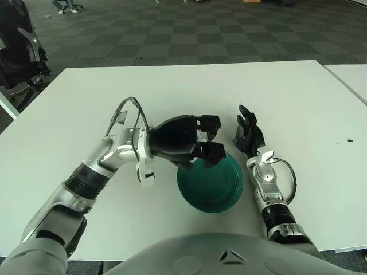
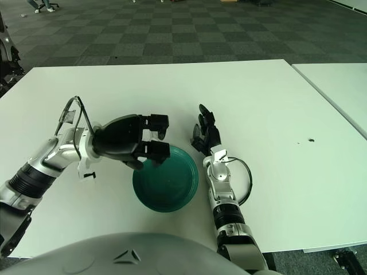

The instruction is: Put the charger into the plate.

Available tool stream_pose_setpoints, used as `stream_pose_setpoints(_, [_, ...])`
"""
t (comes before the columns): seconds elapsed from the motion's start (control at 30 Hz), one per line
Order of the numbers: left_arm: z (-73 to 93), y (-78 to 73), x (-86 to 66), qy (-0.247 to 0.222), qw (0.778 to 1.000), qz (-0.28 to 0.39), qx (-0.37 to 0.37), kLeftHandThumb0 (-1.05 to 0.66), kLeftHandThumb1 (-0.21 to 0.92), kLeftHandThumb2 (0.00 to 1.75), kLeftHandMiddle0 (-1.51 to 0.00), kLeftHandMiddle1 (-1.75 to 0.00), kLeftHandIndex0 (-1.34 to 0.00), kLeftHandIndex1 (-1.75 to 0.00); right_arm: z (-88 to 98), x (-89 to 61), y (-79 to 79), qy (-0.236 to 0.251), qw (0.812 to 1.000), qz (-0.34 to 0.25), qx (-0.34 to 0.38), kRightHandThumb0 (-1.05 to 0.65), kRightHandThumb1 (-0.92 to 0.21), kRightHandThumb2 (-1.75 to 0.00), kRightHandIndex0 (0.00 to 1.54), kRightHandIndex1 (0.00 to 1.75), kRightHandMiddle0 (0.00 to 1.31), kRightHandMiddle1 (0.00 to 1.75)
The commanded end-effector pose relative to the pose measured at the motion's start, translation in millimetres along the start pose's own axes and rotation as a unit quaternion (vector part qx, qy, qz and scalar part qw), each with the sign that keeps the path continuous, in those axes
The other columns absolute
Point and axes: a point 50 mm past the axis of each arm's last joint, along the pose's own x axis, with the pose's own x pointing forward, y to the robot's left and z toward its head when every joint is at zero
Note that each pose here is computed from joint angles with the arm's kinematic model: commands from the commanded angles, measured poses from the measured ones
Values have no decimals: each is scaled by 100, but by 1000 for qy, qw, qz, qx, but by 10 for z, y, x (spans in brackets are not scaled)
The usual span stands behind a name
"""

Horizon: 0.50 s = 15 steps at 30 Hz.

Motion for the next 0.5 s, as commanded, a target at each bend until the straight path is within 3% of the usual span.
stream_pose_setpoints(0.0, [48,46,-14,-7,1000,-6,-2,-46,33,130,-112,-175,-60,-175,-768,-761,-22,211,977,-17,0,-72,-92,-97,12,1,0,41])
stream_pose_setpoints(0.47, [68,-177,62,-37,998,-50,-31,-46,33,129,-111,-175,-59,-175,-722,-743,53,204,979,-16,-8,-70,-92,-95,14,1,0,39])
